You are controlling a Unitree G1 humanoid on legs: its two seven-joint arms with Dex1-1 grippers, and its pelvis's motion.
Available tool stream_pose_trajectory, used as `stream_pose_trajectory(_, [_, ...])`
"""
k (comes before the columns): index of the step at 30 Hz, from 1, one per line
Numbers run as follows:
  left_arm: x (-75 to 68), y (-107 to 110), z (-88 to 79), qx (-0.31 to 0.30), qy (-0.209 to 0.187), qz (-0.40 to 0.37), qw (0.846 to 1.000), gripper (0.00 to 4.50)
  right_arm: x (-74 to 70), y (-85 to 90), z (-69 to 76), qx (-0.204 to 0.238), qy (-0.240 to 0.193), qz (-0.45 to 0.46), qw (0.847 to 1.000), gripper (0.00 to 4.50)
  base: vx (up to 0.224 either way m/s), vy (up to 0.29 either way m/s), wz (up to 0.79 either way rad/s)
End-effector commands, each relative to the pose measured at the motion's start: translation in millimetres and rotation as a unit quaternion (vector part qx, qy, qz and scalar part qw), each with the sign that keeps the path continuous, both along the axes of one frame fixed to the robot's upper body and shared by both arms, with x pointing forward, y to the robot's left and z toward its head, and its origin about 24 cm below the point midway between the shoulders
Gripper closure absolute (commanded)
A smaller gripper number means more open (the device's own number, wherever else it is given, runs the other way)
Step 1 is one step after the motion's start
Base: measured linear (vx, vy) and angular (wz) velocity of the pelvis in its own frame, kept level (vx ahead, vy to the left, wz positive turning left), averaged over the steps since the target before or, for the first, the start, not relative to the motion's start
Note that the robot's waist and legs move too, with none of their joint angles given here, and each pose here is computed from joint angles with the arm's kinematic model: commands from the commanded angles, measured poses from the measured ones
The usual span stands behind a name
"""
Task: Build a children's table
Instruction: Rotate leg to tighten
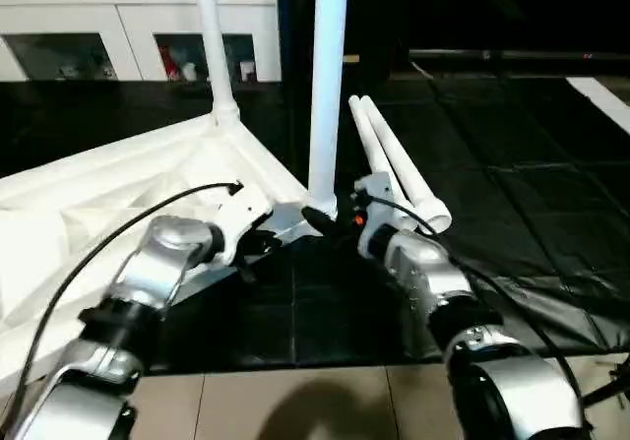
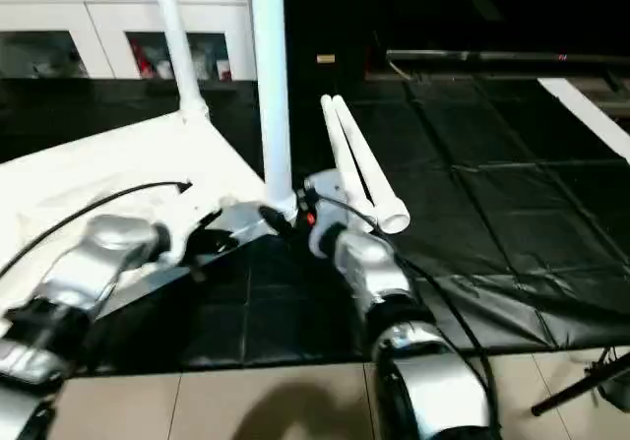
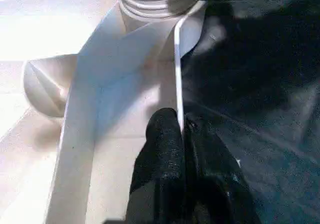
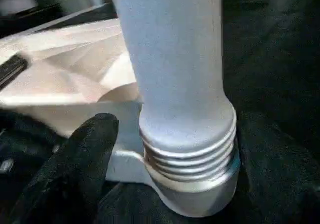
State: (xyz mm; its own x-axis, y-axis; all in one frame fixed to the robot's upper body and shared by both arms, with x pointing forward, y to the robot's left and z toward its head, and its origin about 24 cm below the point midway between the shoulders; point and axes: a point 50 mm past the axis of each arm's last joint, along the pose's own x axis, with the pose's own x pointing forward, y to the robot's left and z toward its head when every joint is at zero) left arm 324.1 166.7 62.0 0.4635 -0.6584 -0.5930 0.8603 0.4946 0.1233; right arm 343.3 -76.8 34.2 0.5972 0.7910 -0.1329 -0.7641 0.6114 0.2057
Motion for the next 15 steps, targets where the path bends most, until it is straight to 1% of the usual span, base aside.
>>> stream_pose_trajectory(1, [-8.8,-10.0,0.5,-0.005,0.002,-0.075,0.997,4.5,-7.3,3.2,-1.1,-0.009,-0.002,0.073,0.997,0.09,0.0,0.0,0.0])
stream_pose_trajectory(2, [-9.8,-8.9,0.1,-0.005,0.004,-0.079,0.997,4.5,-7.1,1.0,-0.2,-0.009,-0.005,0.077,0.997,0.09,0.0,0.0,0.0])
stream_pose_trajectory(3, [-12.8,-4.6,-1.3,0.003,0.013,-0.095,0.995,4.5,-6.7,-6.3,3.1,-0.015,-0.011,0.096,0.995,0.09,0.0,0.0,0.0])
stream_pose_trajectory(4, [-13.7,-3.3,-1.8,0.005,0.015,-0.099,0.995,4.5,-6.6,-8.3,4.1,-0.016,-0.013,0.102,0.995,0.09,0.0,0.0,0.0])
stream_pose_trajectory(5, [-16.1,0.4,-2.9,0.014,0.022,-0.112,0.993,4.5,-6.6,-13.5,7.7,-0.022,-0.023,0.121,0.992,0.09,0.0,0.0,0.0])
stream_pose_trajectory(6, [-20.3,6.8,-3.7,0.028,0.029,-0.138,0.99,4.5,-7.6,-21.7,14.7,-0.028,-0.038,0.163,0.986,0.09,0.0,0.0,0.0])
stream_pose_trajectory(7, [-20.3,6.8,-3.7,0.028,0.029,-0.138,0.99,4.5,-7.6,-21.7,14.7,-0.028,-0.038,0.163,0.986,0.09,0.0,0.0,0.0])
stream_pose_trajectory(8, [-22.8,10.7,-3.7,0.034,0.037,-0.155,0.987,4.5,-9.3,-26.1,19.3,-0.033,-0.045,0.198,0.979,0.09,0.0,0.0,0.0])
stream_pose_trajectory(10, [-24.9,13.0,-3.3,0.04,0.043,-0.171,0.984,4.5,-11.2,-28.5,22.7,-0.032,-0.046,0.23,0.972,0.09,0.0,0.0,0.0])
stream_pose_trajectory(11, [-27.8,14.8,-2.9,0.047,0.05,-0.191,0.979,4.5,-12.7,-29.9,27.0,-0.029,-0.046,0.263,0.963,0.09,0.0,0.0,0.0])
stream_pose_trajectory(12, [-29.3,15.8,-2.7,0.051,0.054,-0.202,0.977,4.5,-13.2,-30.2,29.2,-0.026,-0.043,0.277,0.959,0.09,0.0,0.0,0.0])
stream_pose_trajectory(13, [-29.6,16.0,-2.7,0.051,0.055,-0.204,0.976,4.5,-13.3,-30.3,29.6,-0.025,-0.042,0.28,0.959,0.09,0.0,0.0,0.0])
stream_pose_trajectory(14, [-31.8,17.4,-2.5,0.057,0.061,-0.219,0.972,4.5,-13.7,-29.8,32.1,-0.022,-0.038,0.298,0.954,0.09,0.0,0.0,0.0])
stream_pose_trajectory(15, [-32.5,17.8,-2.4,0.058,0.063,-0.224,0.971,4.5,-13.7,-29.4,32.7,-0.022,-0.037,0.303,0.952,0.09,0.0,0.0,0.0])
